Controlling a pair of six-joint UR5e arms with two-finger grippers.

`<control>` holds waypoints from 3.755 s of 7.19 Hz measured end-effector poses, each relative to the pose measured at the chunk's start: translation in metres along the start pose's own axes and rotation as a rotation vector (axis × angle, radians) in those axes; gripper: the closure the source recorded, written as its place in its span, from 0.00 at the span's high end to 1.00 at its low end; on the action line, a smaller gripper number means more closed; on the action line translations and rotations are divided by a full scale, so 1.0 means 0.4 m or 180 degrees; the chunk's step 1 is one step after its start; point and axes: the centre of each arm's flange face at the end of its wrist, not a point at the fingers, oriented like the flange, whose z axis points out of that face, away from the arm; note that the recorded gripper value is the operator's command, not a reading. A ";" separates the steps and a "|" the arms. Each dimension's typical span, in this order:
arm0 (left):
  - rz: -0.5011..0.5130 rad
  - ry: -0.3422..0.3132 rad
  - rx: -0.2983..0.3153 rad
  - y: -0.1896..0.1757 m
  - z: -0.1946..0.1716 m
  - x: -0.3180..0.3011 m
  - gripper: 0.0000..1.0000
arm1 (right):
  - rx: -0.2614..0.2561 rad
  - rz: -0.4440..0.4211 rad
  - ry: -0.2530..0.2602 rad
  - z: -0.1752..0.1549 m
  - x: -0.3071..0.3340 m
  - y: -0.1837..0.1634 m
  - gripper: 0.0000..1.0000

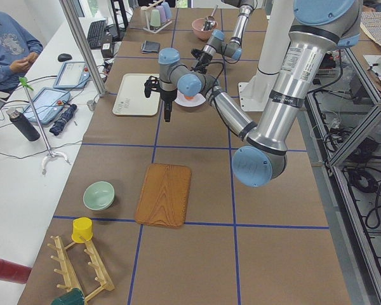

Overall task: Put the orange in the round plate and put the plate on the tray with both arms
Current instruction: 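Reach the right gripper to the plate rim nearest it and grip it, then slide the plate with the right gripper onto the bear-print tray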

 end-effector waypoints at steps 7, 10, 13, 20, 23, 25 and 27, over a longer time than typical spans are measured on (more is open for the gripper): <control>-0.0003 0.0006 0.0006 0.002 -0.004 0.000 0.98 | 0.0185 0.0021 -0.0065 0.058 0.039 0.053 0.46; -0.0019 0.0003 0.0004 0.003 -0.002 0.000 0.98 | 0.0150 0.0028 -0.0064 0.062 0.043 0.082 0.00; -0.0028 0.0001 0.0004 0.002 -0.001 0.000 0.98 | 0.0144 0.0058 -0.0147 0.055 0.013 0.086 0.00; -0.0041 0.0004 0.0007 0.002 -0.002 0.001 0.98 | 0.0779 0.0195 -0.0439 0.142 -0.170 -0.189 0.00; -0.0043 0.0000 0.0005 0.002 0.002 0.002 0.98 | 0.1214 0.0233 -0.0255 0.319 -0.258 -0.295 0.00; -0.0045 -0.0004 0.0002 0.001 0.004 0.001 0.98 | 0.1359 0.0283 -0.0138 0.381 -0.282 -0.316 0.63; -0.0050 -0.0012 -0.0004 0.000 0.008 0.000 0.98 | 0.1483 0.0351 -0.0060 0.413 -0.313 -0.307 1.00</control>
